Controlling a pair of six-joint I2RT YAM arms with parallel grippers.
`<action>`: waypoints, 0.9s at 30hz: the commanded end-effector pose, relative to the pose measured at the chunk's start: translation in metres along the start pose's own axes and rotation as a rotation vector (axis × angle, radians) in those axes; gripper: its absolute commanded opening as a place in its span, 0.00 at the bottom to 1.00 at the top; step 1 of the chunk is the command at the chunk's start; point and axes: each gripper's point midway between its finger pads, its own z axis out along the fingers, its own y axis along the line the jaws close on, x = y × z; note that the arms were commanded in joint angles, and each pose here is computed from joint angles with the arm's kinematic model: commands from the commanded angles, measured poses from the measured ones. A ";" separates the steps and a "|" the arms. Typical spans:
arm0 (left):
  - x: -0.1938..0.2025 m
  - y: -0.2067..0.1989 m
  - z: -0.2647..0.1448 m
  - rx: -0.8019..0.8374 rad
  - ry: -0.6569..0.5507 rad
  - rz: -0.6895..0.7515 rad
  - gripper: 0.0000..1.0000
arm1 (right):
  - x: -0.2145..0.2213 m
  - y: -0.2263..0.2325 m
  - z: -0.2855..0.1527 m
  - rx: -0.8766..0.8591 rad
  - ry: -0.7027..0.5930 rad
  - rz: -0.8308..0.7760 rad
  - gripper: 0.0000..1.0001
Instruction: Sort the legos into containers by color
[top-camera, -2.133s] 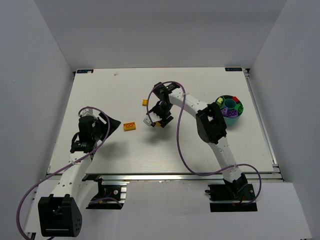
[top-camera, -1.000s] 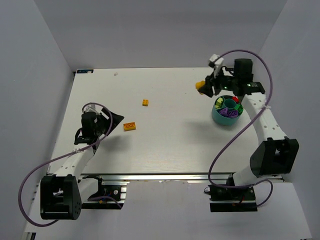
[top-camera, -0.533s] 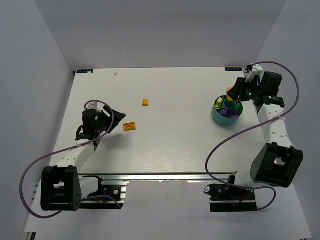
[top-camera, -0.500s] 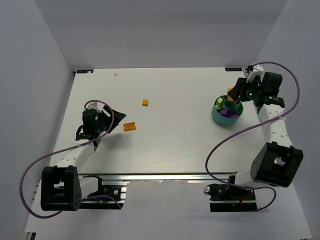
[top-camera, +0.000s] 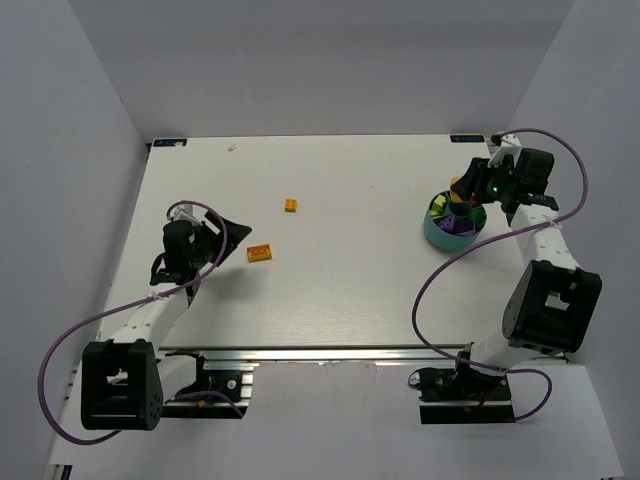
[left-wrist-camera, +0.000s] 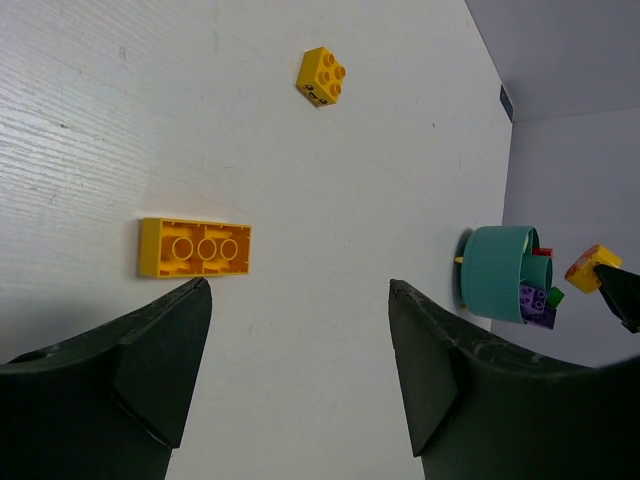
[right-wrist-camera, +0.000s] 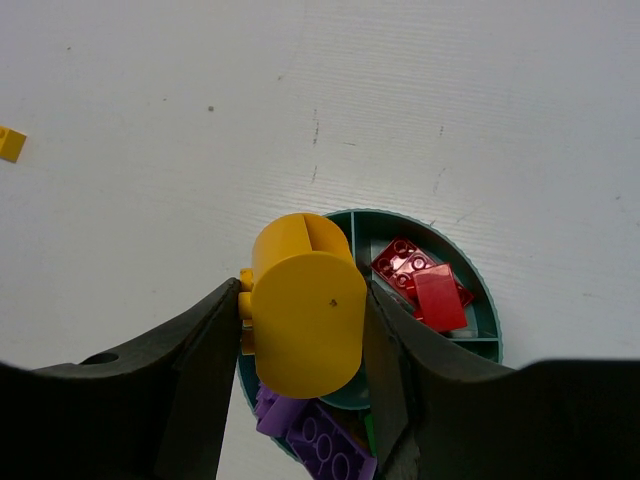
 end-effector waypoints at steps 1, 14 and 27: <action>0.000 -0.002 -0.006 0.016 -0.011 -0.007 0.81 | -0.008 -0.007 0.003 0.007 -0.052 -0.014 0.13; -0.002 -0.004 -0.005 0.013 -0.006 0.000 0.80 | 0.012 -0.015 0.009 0.020 -0.019 -0.012 0.47; -0.002 -0.004 -0.006 0.013 -0.004 0.000 0.81 | -0.010 -0.019 -0.004 0.014 -0.076 -0.052 0.72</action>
